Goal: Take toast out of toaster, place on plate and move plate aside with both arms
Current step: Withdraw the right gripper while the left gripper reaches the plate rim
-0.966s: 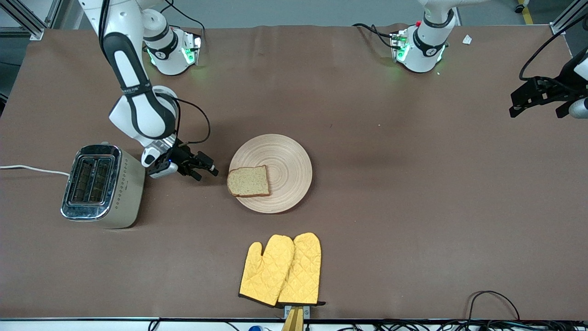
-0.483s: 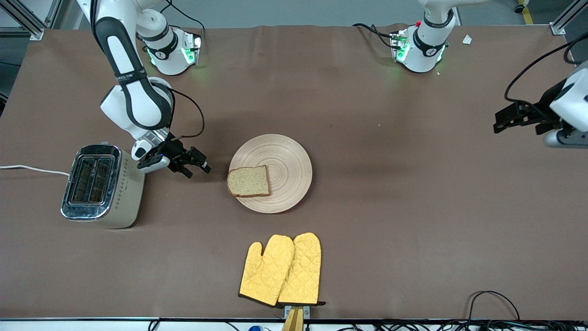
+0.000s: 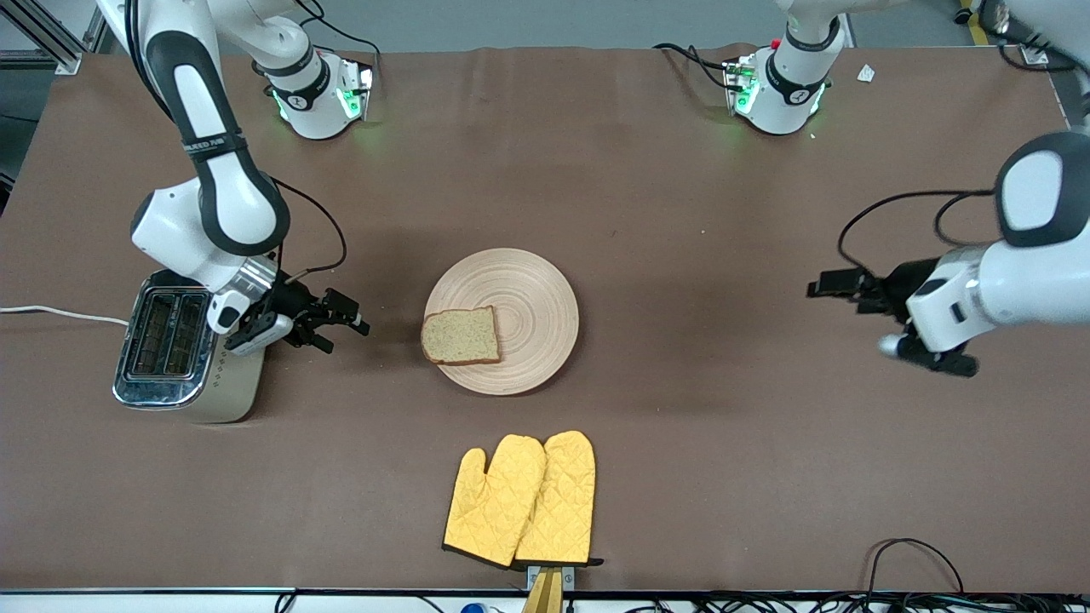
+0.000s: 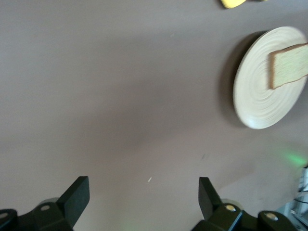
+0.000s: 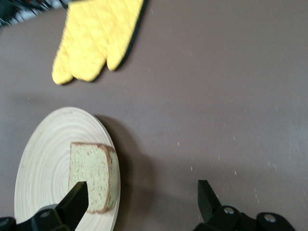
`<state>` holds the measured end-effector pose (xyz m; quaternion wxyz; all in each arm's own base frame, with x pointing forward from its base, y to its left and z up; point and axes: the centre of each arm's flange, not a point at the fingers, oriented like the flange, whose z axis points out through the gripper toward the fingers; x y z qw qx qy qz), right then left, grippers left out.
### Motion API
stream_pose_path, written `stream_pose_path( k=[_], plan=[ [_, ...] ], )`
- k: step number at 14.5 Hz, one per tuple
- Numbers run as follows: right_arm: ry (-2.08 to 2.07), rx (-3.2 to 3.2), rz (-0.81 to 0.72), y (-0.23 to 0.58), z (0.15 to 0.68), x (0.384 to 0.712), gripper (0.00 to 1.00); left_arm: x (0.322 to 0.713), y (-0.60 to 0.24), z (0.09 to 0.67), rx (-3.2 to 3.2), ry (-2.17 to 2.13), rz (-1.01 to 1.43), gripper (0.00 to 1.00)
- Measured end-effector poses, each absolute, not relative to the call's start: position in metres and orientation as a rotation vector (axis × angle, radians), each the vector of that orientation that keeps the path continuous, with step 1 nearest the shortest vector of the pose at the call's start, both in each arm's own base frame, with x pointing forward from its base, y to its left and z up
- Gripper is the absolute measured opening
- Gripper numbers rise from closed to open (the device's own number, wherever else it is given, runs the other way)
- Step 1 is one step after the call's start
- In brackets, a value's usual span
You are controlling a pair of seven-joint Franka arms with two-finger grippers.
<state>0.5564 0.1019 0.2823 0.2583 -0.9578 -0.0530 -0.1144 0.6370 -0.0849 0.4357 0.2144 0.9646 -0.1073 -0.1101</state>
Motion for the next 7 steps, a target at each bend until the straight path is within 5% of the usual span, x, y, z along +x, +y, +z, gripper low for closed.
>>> stream_pose_path(
  k=[4,7],
  plan=[
    [-0.131,-2.798,-0.019,0.121,0.341,0.584,1.00,0.637,-0.119,0.363,2.456,-0.337,-0.298,1.00],
    [-0.145,-2.906,-0.020,0.088,0.410,0.597,1.00,0.639,-0.145,0.314,2.306,-0.301,-0.291,1.00]
  ],
)
